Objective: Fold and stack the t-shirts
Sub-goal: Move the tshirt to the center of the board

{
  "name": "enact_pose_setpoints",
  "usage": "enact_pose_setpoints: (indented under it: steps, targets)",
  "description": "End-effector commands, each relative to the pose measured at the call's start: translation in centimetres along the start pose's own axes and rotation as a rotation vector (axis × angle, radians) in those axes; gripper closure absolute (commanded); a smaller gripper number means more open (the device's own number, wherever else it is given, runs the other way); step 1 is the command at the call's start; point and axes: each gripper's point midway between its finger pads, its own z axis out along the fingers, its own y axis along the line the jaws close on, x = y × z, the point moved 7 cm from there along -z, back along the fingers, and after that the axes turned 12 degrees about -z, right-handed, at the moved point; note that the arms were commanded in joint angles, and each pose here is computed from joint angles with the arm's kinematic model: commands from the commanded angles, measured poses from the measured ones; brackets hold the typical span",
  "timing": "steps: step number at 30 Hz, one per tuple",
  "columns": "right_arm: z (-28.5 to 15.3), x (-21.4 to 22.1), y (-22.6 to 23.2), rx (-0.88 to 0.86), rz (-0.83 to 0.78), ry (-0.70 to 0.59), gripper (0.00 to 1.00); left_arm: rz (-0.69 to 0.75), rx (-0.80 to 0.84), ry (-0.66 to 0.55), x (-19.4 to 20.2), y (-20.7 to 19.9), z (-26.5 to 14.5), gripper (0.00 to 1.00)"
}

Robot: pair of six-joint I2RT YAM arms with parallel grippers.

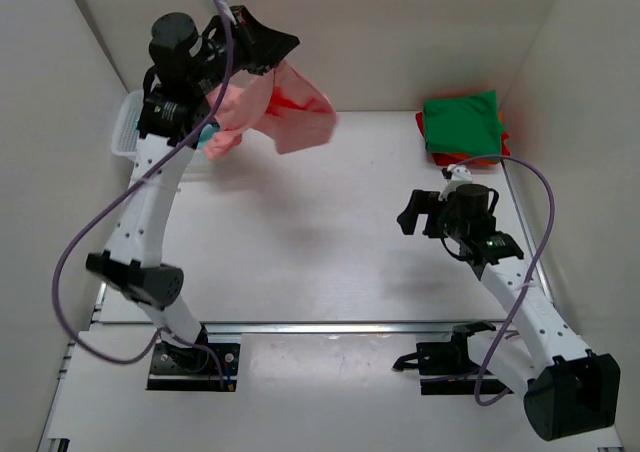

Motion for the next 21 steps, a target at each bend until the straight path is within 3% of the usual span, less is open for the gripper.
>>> enact_pose_setpoints:
  steps: [1, 7, 9, 16, 18, 20, 21]
  targets:
    - [-1.6, -0.6, 0.1, -0.014, 0.04, -0.08, 0.01, -0.064, 0.079, 0.028, 0.4, -1.5, -2.7, 1.0]
    - [-2.4, 0.2, 0.4, -0.061, 0.043, -0.116, 0.01, -0.143, -0.065, 0.101, 5.5, 3.6, -4.2, 1.0]
    - [-2.1, 0.7, 1.0, -0.099, 0.057, -0.118, 0.01, -0.217, -0.1, 0.164, 8.9, 6.2, -5.1, 1.0]
    - [-0.2, 0.0, 7.0, -0.292, -0.028, -0.163, 0.01, -0.299, -0.126, 0.342, 19.0, 7.5, -7.3, 1.0]
    - [0.1, -0.4, 9.1, -0.344, -0.065, -0.169, 0.02, -0.308, -0.11, 0.371, 19.8, 6.9, -7.4, 1.0]
    - [0.2, -0.7, 10.8, -0.403, -0.087, -0.196, 0.14, -0.304, -0.096, 0.438, 21.2, 6.0, -7.3, 1.0]
    - [0.4, 0.0, 10.8, -0.414, -0.091, -0.179, 0.32, -0.298, -0.077, 0.489, 22.0, 5.2, -7.4, 1.0]
